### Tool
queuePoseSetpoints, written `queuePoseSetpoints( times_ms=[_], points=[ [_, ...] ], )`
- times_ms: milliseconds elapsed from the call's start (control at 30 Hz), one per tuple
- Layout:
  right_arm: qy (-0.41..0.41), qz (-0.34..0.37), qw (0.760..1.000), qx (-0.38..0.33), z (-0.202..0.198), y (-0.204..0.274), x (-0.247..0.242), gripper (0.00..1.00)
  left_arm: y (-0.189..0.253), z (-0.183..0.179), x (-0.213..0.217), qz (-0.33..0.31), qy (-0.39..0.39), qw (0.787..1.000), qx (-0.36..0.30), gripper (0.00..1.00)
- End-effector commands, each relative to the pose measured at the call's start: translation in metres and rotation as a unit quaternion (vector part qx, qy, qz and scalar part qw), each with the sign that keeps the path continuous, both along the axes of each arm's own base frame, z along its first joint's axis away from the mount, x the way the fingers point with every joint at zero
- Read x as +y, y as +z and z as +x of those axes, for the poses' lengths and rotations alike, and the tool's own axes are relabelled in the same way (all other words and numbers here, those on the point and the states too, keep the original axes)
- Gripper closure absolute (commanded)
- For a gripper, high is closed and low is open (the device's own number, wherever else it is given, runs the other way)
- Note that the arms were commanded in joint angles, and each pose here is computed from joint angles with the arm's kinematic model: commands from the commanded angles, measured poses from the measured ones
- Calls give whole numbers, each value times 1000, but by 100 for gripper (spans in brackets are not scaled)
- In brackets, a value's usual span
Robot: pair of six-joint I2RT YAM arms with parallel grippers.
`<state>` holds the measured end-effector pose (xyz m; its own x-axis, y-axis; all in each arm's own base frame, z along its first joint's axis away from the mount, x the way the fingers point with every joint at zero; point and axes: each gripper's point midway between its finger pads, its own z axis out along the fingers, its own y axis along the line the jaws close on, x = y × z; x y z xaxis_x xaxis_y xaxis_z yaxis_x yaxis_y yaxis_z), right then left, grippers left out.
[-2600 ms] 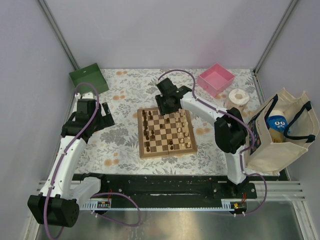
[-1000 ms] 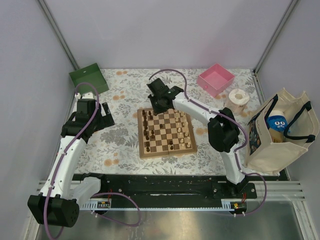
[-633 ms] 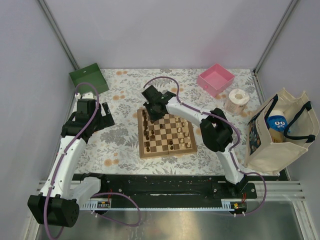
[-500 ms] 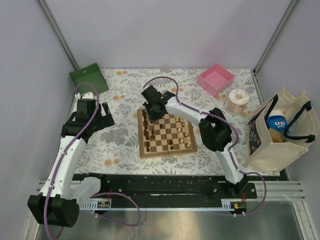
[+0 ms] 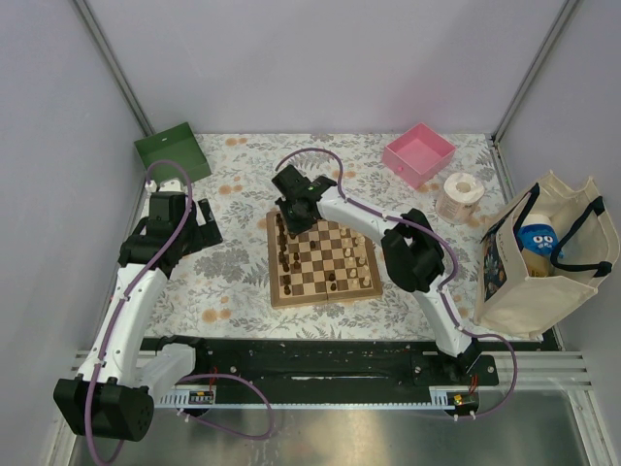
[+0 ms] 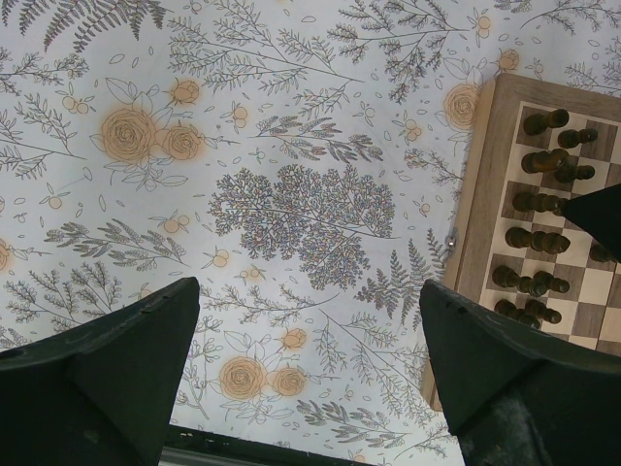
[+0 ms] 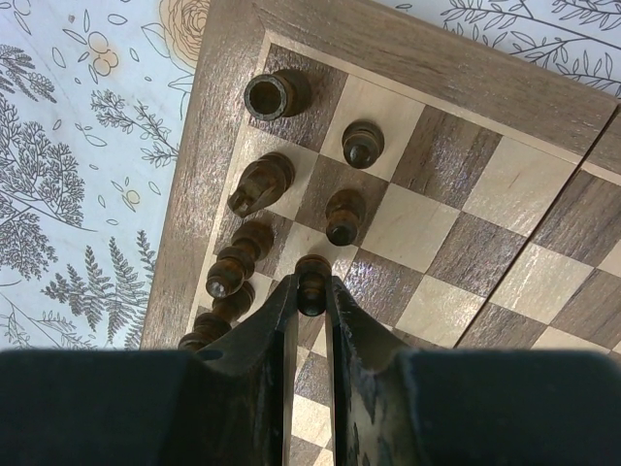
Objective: Set up the chess pieces on the board
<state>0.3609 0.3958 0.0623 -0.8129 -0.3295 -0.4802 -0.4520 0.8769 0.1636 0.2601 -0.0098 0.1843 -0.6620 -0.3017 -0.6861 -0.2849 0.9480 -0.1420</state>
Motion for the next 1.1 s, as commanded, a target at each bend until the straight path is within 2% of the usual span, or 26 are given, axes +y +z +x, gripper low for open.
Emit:
queuePoseSetpoints(
  times_ms=[0,600,800,1067],
  points=[
    [-2,5,1000,-15,5,12,6,78,10,7,-2,-6,-4,1000,-27,1],
    [0,3,1000,-8,4,5,7,73,9,7,-1,-5,-2,1000,-27,1],
    [4,9,1000,-5,3,6,9,67,10,7,-1,-5,-1,1000,-27,1],
    [6,26,999,-20,-1,32,6,63,10,6,-1,-4,-1,1000,-28,1]
  ],
)
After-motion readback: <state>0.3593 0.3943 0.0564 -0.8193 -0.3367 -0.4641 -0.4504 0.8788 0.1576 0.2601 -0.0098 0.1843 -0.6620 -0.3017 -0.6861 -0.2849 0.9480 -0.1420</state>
